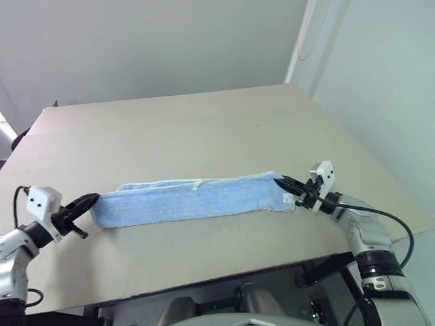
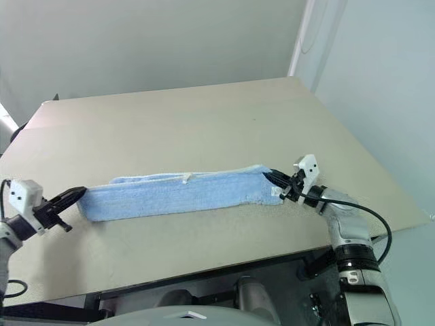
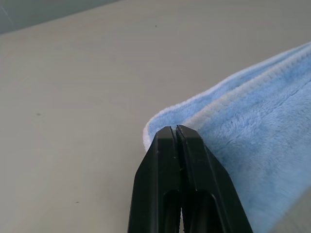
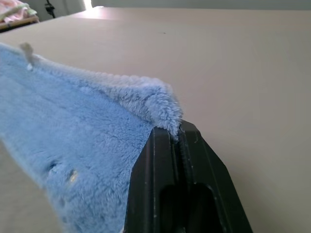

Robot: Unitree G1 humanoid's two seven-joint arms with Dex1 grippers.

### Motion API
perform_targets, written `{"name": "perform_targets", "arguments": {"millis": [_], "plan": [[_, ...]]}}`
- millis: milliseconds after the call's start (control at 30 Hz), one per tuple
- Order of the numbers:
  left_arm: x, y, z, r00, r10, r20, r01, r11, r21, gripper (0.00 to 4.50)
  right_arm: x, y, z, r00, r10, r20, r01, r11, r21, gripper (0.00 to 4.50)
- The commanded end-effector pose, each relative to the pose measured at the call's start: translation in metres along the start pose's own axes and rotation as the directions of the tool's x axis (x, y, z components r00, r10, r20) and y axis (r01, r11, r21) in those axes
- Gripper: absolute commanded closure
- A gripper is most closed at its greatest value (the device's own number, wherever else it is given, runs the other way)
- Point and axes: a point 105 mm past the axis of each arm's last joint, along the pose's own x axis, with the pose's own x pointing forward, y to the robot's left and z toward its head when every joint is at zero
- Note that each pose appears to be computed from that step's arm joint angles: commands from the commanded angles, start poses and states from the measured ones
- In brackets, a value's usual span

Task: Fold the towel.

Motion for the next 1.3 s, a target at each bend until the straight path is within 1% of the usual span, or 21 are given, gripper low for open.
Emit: {"name": "perform_targets", "arguments": {"millis": [33, 167, 300, 400, 467, 500, 533, 600, 633, 767, 833, 933, 967, 1067, 1100, 1133, 1167, 1233, 1300], "plan": [[0.011, 0.011, 0.002, 0.998, 0.053, 0.038, -0.053, 0.999, 0.005, 4.47, 0.006, -0.011, 0.008, 0.998, -0.052, 0.034, 0.053, 0.997, -0.048, 4.50], [0.030, 0.013, -0.001, 0.995, 0.075, 0.064, -0.075, 0.997, -0.009, 4.47, 0.012, -0.017, -0.007, 0.994, -0.106, -0.015, 0.105, 0.993, -0.052, 4.50], [0.044, 0.012, -0.001, 0.995, 0.076, 0.069, -0.077, 0.997, 0.004, 4.47, 0.022, -0.015, -0.014, 0.993, -0.116, -0.031, 0.114, 0.993, -0.041, 4.50], [0.051, 0.015, -0.004, 0.994, 0.097, 0.057, -0.099, 0.994, 0.038, 4.47, 0.027, -0.010, -0.017, 0.995, -0.092, -0.035, 0.090, 0.994, -0.054, 4.50], [0.055, 0.019, -0.003, 0.991, 0.116, 0.064, -0.118, 0.993, 0.021, 4.47, 0.031, -0.009, -0.014, 0.996, -0.084, -0.004, 0.084, 0.996, -0.035, 4.50], [0.057, 0.019, -0.002, 0.991, 0.118, 0.068, -0.119, 0.993, 0.015, 4.02, 0.033, -0.008, -0.012, 0.997, -0.077, 0.005, 0.077, 0.997, -0.021, 4.50], [0.058, 0.019, -0.003, 0.992, 0.111, 0.064, -0.112, 0.994, 0.011, 3.83, 0.034, -0.008, -0.010, 0.997, -0.073, 0.010, 0.073, 0.997, -0.012, 4.26], [0.060, 0.017, -0.003, 0.994, 0.095, 0.061, -0.096, 0.995, 0.012, 3.18, 0.038, -0.007, -0.005, 0.997, -0.064, 0.032, 0.063, 0.998, 0.010, 3.77], [0.060, 0.017, -0.003, 0.994, 0.093, 0.061, -0.094, 0.995, 0.013, 2.82, 0.039, -0.008, -0.002, 0.997, -0.065, 0.044, 0.064, 0.998, 0.017, 3.45], [0.058, 0.022, -0.003, 0.990, 0.124, 0.060, -0.126, 0.992, 0.026, 1.36, 0.041, -0.010, 0.016, 0.992, -0.065, 0.106, 0.061, 0.998, 0.033, 1.99], [0.053, 0.029, 0.003, 0.983, 0.162, 0.088, -0.163, 0.986, 0.012, 0.65, 0.039, -0.017, 0.024, 0.988, -0.096, 0.122, 0.090, 0.994, 0.053, 1.21], [0.046, 0.039, 0.025, 0.961, 0.209, 0.182, -0.212, 0.977, -0.006, 0.64, 0.026, -0.038, 0.033, 0.980, -0.190, 0.064, 0.177, 0.971, 0.160, 0.19], [0.044, 0.038, 0.033, 0.959, 0.196, 0.207, -0.201, 0.979, 0.007, 0.64, 0.021, -0.040, 0.035, 0.982, -0.184, 0.046, 0.171, 0.963, 0.207, 0.04], [0.041, 0.026, 0.054, 0.957, 0.120, 0.265, -0.134, 0.990, 0.035, 0.64, 0.003, -0.052, 0.028, 0.977, -0.202, -0.068, 0.212, 0.893, 0.397, 0.04], [0.041, 0.019, 0.058, 0.958, 0.084, 0.272, -0.097, 0.995, 0.036, 0.64, -0.002, -0.055, 0.019, 0.969, -0.204, -0.138, 0.246, 0.852, 0.462, 0.04], [0.043, 0.011, 0.060, 0.963, 0.043, 0.268, -0.057, 0.997, 0.044, 0.64, -0.007, -0.057, 0.012, 0.958, -0.207, -0.200, 0.280, 0.823, 0.493, 0.04], [0.045, -0.001, 0.059, 0.969, -0.025, 0.248, 0.012, 0.998, 0.055, 0.64, -0.011, -0.056, 0.010, 0.955, -0.183, -0.231, 0.284, 0.785, 0.550, 0.04], [0.047, -0.023, 0.055, 0.971, -0.142, 0.192, 0.131, 0.989, 0.072, 0.64, -0.017, -0.050, 0.016, 0.968, -0.118, -0.220, 0.236, 0.720, 0.652, 0.04], [0.049, -0.043, 0.054, 0.958, -0.243, 0.155, 0.231, 0.969, 0.089, 0.64, -0.025, -0.042, 0.016, 0.971, -0.050, -0.232, 0.204, 0.677, 0.707, 0.04]]}}
